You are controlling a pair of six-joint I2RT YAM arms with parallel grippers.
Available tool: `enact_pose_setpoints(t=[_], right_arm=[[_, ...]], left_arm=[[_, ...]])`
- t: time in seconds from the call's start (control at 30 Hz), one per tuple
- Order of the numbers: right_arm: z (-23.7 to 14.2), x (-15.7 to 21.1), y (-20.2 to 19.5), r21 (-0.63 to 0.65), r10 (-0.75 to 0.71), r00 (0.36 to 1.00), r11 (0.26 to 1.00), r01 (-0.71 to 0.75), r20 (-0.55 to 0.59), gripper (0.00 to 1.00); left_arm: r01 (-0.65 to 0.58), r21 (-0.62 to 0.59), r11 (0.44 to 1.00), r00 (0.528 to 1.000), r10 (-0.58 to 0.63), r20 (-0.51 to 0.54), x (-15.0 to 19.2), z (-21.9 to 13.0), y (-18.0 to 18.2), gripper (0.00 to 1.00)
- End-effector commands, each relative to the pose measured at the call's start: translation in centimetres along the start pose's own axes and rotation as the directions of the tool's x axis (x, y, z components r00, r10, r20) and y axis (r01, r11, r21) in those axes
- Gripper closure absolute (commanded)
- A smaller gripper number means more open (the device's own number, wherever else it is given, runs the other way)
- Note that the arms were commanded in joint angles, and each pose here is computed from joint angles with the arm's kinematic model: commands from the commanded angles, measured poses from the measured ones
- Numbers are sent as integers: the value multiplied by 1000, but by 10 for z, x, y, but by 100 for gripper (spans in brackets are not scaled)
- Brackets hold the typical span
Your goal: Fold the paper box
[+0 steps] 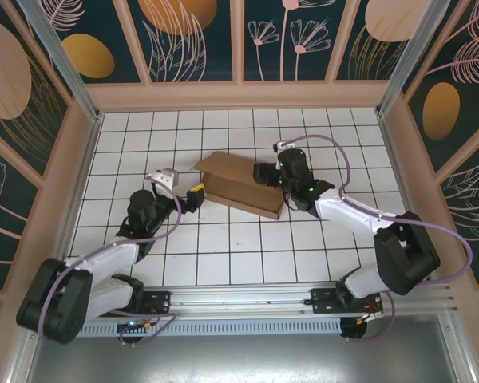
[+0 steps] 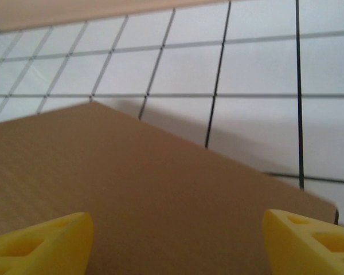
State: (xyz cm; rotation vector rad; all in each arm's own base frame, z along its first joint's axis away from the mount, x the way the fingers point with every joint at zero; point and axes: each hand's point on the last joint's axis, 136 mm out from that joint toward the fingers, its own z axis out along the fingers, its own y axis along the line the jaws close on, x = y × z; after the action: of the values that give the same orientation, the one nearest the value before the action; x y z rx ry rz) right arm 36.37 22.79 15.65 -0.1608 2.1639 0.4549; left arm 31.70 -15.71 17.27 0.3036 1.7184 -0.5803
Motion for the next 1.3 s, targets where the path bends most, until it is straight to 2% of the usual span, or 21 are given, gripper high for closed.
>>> enact_pose_setpoints(t=[0.0, 0.07, 0.13, 0.23, 0.3, 0.43, 0.6, 0.7, 0.77, 0.8, 0.9, 1.03, 1.17, 1.27], right_arm=[[11, 27, -13, 34, 11, 999, 999, -9, -50, 23], [17, 39, -20, 61, 6, 998, 998, -3, -62, 23], [23, 50, -29, 94, 8, 997, 996, -1, -73, 22], [29, 61, -38, 140, 21, 996, 990, -8, -88, 22], [30, 62, -43, 158, 19, 997, 987, -6, -81, 21], [32, 63, -57, 206, 14, 997, 979, 2, -76, 21], [36, 46, -73, 162, 51, 997, 986, -42, -52, 21], [46, 36, -80, 119, 34, 997, 993, -25, -72, 21], [52, 28, -84, 107, 4, 996, 994, 6, -85, 20], [52, 22, -83, 100, -9, 997, 995, 17, -78, 20], [47, 1, -76, 47, -21, 999, 999, 23, -42, 20], [26, -26, -71, -35, 35, 998, 999, -33, 51, 20], [3, -34, -83, -60, 117, 988, 992, -111, 101, 21], [-4, -21, -98, -31, 174, 982, 985, -172, 73, 21]], left_arm=[[64, -7, 998, 991, -62, 120, -37, -8, -3, 1], [113, -62, 992, 986, -104, 127, -46, -6, 7, 1], [188, -150, 971, 980, -176, 90, -45, 4, 23, 1], [224, -213, 951, 967, -244, -74, -28, 34, 31, 1], [248, -227, 942, 939, -291, -182, -9, 51, 32, 1], [280, -249, 927, 888, -349, -300, 21, 76, 35, 3], [317, -249, 915, 794, -399, -458, 62, 106, 32, 12], [366, -269, 891, 742, -454, -493, 84, 117, 32, 22], [392, -265, 881, 731, -473, -491, 87, 121, 31, 33], [402, -257, 879, 729, -477, -491, 86, 122, 29, 33], [426, -239, 872, 726, -488, -485, 82, 123, 25, 31], [442, -227, 868, 751, -496, -435, 62, 126, 24, 27], [506, -191, 841, 721, -535, -441, 63, 131, 12, 23], [551, -169, 817, 697, -562, -446, 66, 133, 3, 21]])
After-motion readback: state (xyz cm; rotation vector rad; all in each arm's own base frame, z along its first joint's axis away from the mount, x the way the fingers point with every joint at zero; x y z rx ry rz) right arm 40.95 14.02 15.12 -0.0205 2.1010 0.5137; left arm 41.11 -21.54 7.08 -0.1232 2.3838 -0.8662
